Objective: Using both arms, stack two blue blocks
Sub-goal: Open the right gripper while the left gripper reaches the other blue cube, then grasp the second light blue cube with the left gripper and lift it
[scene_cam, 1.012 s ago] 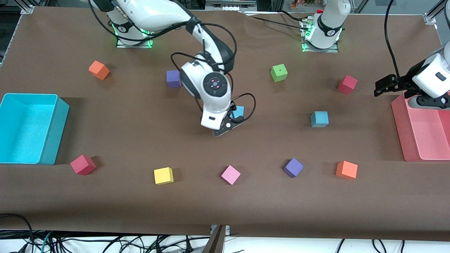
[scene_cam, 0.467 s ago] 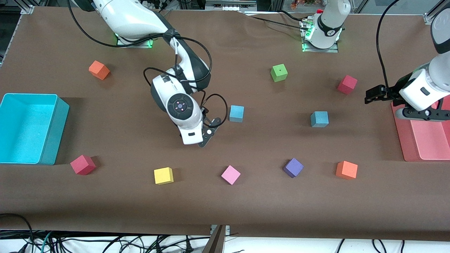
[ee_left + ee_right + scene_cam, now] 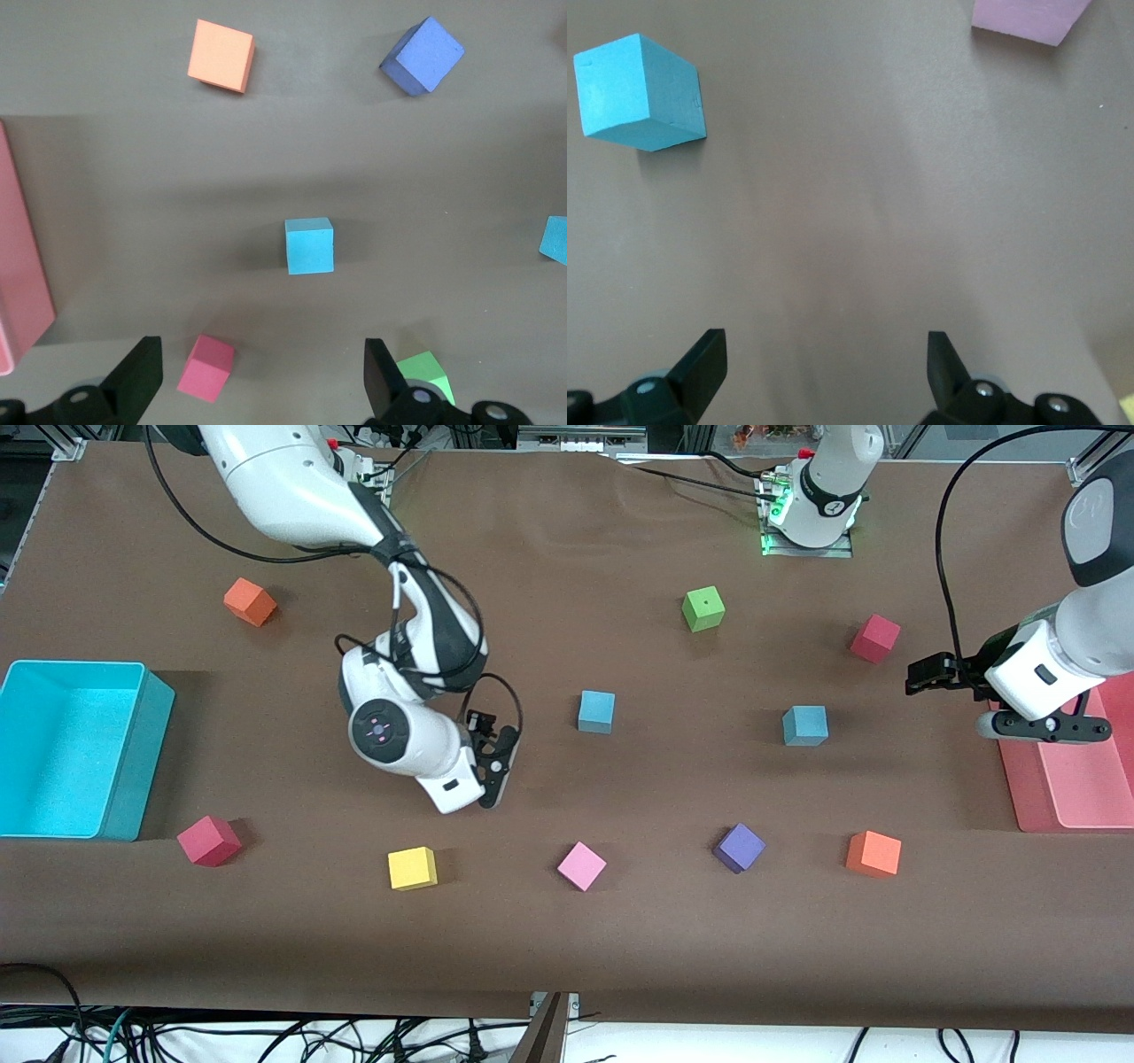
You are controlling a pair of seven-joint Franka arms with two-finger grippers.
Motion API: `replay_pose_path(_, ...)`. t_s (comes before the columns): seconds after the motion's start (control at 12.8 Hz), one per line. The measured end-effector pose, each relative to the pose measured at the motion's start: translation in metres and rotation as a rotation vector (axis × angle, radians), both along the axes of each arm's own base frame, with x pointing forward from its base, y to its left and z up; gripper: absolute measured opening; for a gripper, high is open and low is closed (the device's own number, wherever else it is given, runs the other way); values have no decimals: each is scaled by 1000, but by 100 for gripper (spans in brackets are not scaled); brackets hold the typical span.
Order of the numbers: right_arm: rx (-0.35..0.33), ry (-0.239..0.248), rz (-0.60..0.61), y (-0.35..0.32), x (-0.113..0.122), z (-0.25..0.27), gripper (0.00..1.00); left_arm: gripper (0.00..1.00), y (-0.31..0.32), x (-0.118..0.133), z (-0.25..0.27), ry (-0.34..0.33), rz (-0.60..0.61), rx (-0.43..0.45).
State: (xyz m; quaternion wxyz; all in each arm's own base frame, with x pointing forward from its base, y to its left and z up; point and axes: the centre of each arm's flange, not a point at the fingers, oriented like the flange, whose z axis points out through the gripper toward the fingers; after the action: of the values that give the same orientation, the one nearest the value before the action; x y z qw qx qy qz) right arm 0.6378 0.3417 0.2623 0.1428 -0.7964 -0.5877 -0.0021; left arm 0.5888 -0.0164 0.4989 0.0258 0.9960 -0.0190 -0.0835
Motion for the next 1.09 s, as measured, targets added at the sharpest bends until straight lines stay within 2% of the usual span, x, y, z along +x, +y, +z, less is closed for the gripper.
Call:
replay_pose_path(0.23, 164, -20, 16, -25, -5, -24, 100, 100, -18, -3, -51, -16, -22, -9)
replay_pose_path(0.62, 447, -37, 82, -49, -32, -62, 100, 100, -46, -21, -138, -20, -64, -14)
replay_pose_path(0.86, 633, -95, 83, -61, -54, -91, 100, 100, -46, -27, -183, -23, -61, -15)
replay_pose_path(0.93, 677, -121, 85, -65, -62, -101, 100, 100, -46, -28, -196, -22, -59, -15)
replay_pose_path(1.09, 727, -133, 90, -69, -74, -113, 100, 100, -45, -30, -220, -33, -55, -16)
